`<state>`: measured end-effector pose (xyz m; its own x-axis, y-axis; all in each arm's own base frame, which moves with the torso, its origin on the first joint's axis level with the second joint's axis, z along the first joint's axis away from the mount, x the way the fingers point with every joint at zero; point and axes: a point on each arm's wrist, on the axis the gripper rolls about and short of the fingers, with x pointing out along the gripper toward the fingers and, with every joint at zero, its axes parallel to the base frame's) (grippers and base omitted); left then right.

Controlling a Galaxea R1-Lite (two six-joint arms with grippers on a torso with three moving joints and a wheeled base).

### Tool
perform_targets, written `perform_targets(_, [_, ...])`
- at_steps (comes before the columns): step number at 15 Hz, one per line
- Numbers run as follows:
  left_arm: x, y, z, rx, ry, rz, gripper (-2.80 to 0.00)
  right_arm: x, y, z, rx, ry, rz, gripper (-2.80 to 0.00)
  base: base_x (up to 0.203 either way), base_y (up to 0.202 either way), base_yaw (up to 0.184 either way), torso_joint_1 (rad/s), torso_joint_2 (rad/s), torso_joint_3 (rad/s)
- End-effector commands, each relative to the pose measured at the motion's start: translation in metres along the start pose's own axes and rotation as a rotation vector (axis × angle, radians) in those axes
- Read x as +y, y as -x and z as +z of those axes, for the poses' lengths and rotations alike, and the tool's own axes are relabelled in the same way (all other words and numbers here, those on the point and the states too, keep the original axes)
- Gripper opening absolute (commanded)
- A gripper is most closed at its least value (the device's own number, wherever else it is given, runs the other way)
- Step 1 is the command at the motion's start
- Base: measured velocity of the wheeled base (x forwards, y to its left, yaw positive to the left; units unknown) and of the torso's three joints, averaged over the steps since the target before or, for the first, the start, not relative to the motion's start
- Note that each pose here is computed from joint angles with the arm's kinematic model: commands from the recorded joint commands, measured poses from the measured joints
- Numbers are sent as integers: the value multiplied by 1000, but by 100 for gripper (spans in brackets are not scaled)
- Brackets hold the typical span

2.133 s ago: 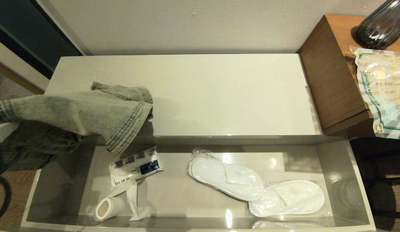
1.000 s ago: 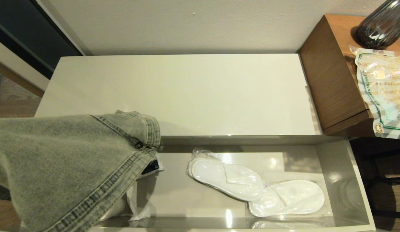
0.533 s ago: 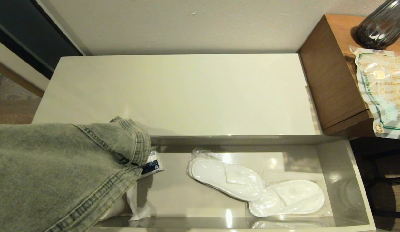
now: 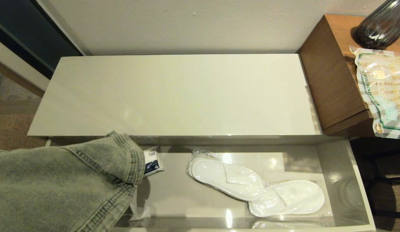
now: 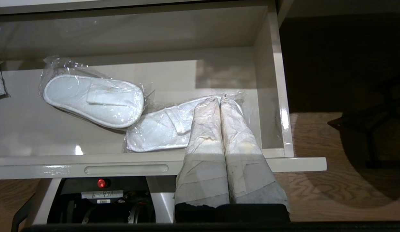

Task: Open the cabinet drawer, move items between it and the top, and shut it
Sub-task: Put the shorts in the drawer

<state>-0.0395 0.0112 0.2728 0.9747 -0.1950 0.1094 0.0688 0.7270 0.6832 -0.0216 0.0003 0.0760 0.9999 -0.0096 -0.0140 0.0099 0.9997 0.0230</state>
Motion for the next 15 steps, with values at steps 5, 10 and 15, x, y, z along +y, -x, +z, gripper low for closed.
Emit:
perform_targets(5, [-35, -2, -27, 140, 2, -70, -280, 0, 0, 0, 3, 0, 0, -280, 0, 0, 0, 0, 0, 0])
perform_targets(10, [-49, -35, -46, 312, 121, -139, -280, 0, 0, 0, 3, 0, 0, -280, 0, 0, 0, 0, 0, 0])
perform_targets(15, [-35, -115, -48, 434, 287, -180, -280, 0, 0, 0, 3, 0, 0, -280, 0, 0, 0, 0, 0, 0])
